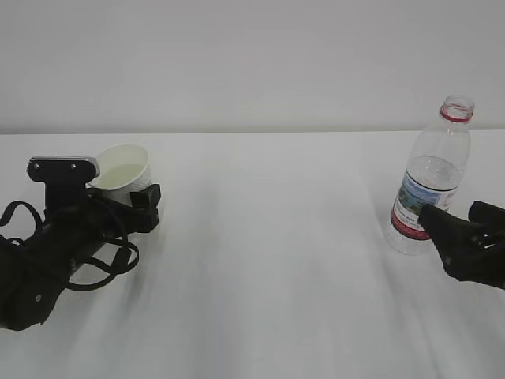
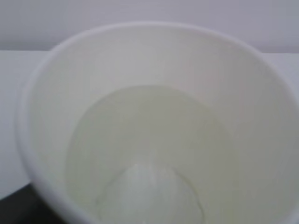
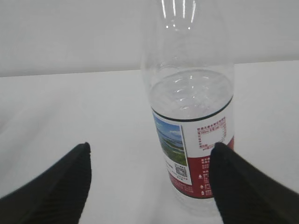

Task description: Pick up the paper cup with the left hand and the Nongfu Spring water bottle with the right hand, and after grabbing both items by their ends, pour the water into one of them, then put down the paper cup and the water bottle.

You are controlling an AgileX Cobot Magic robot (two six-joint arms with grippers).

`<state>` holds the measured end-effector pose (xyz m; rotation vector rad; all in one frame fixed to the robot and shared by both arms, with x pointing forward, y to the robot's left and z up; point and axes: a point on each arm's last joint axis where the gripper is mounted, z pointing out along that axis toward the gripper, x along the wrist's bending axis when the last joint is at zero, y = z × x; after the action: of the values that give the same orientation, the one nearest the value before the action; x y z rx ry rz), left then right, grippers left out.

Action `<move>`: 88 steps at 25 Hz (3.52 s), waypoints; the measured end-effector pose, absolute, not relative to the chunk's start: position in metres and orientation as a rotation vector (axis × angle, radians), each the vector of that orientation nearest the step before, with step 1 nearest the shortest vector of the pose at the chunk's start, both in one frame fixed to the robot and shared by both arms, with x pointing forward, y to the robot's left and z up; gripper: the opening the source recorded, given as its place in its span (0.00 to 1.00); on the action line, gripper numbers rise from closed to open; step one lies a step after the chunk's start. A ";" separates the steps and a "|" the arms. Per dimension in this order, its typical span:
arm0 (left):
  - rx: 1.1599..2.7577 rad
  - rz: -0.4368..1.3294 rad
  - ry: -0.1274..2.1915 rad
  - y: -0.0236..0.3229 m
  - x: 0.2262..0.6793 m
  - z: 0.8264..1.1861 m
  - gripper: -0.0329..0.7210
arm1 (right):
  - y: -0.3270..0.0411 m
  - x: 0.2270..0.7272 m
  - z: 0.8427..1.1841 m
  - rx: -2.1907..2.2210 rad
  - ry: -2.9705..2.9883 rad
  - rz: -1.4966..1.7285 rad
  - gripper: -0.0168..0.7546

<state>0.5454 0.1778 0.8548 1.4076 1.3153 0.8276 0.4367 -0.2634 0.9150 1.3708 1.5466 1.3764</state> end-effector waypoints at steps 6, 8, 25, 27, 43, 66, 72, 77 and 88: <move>1.394 0.836 1.303 0.178 0.546 0.856 0.95 | -0.263 0.437 0.915 1.371 1.547 1.376 0.79; 1.394 0.836 1.303 0.178 0.546 0.856 0.95 | -0.263 0.437 0.915 1.371 1.547 1.376 0.78; 1.459 0.774 1.296 0.181 0.526 0.851 0.95 | -0.263 0.437 0.915 1.371 1.547 1.376 0.78; 1.471 0.764 1.279 0.180 0.526 0.852 0.95 | -0.263 0.437 0.915 1.372 1.546 1.377 0.78; 1.520 0.739 1.289 0.191 0.499 0.856 0.95 | -0.263 0.437 0.915 1.372 1.546 1.377 0.79; 1.578 0.687 1.227 0.187 0.491 0.856 0.88 | -0.262 0.436 0.915 1.371 1.556 1.391 0.78; 1.545 0.704 1.213 0.191 0.485 0.870 0.87 | -0.262 0.436 0.915 1.367 1.561 1.393 0.78; 1.535 0.720 1.253 0.196 0.481 0.870 0.86 | -0.263 0.437 0.915 1.385 1.539 1.385 0.78; 1.470 0.755 1.251 0.199 0.482 0.884 0.85 | -0.263 0.449 0.922 1.356 1.498 1.407 0.78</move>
<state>0.4820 0.1986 0.8842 1.4699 1.2506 0.7548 0.4487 -0.2633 0.9223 1.3558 1.4975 1.4066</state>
